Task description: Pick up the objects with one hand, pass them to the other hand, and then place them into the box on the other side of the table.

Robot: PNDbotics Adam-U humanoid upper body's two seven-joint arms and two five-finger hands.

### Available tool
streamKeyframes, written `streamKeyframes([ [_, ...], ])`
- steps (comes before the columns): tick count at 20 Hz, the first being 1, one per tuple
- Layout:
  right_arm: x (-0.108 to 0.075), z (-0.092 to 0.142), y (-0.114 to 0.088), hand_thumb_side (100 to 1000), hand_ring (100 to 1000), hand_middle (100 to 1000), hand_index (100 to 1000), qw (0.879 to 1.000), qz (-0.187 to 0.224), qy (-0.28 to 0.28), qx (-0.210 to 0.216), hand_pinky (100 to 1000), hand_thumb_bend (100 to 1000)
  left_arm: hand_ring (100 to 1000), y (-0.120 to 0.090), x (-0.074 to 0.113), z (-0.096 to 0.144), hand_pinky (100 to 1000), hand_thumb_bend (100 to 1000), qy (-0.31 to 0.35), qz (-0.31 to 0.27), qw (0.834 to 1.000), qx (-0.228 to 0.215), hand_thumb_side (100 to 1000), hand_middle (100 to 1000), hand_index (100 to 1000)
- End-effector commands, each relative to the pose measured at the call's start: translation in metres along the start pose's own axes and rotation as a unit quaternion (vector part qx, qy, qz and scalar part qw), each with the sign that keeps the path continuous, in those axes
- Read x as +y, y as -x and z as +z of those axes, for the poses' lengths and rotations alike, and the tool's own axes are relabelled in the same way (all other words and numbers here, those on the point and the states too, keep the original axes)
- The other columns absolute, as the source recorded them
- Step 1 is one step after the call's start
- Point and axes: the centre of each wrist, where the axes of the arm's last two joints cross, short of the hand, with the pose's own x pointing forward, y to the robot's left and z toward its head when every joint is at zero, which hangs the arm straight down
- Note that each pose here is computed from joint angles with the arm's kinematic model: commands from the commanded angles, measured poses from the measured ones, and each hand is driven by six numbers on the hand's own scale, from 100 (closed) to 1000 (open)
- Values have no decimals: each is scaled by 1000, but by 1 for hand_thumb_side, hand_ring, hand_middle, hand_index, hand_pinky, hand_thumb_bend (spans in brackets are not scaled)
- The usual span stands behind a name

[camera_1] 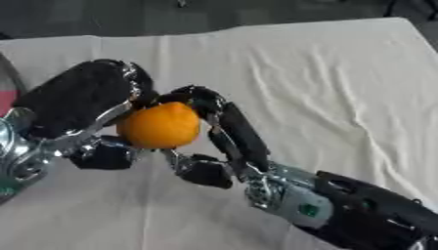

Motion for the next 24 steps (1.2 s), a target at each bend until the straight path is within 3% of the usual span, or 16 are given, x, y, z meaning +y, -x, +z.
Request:
streamKeyframes([
  [1,-3,-4,-1,371,833,743,840,1000,23,-4,-4,443,777,509,-5,17,1,715,261,-21,-9,1000,-12,154,328,415],
  [15,-7,0,2,450,878,797,886,996,81,-20,24,474,829,523,7,33,14,709,314,2,-33,999,2,169,336,424],
  [22,-10,4,6,449,875,796,882,994,96,-13,42,473,803,526,21,63,41,702,341,9,-41,998,45,169,337,425],
  [23,-10,4,6,441,875,796,881,994,97,-12,44,471,801,526,23,66,45,703,301,9,-41,998,53,166,337,424],
  [24,-10,5,6,444,874,795,880,994,99,-11,48,469,791,525,26,68,48,704,339,8,-40,997,62,167,335,423],
])
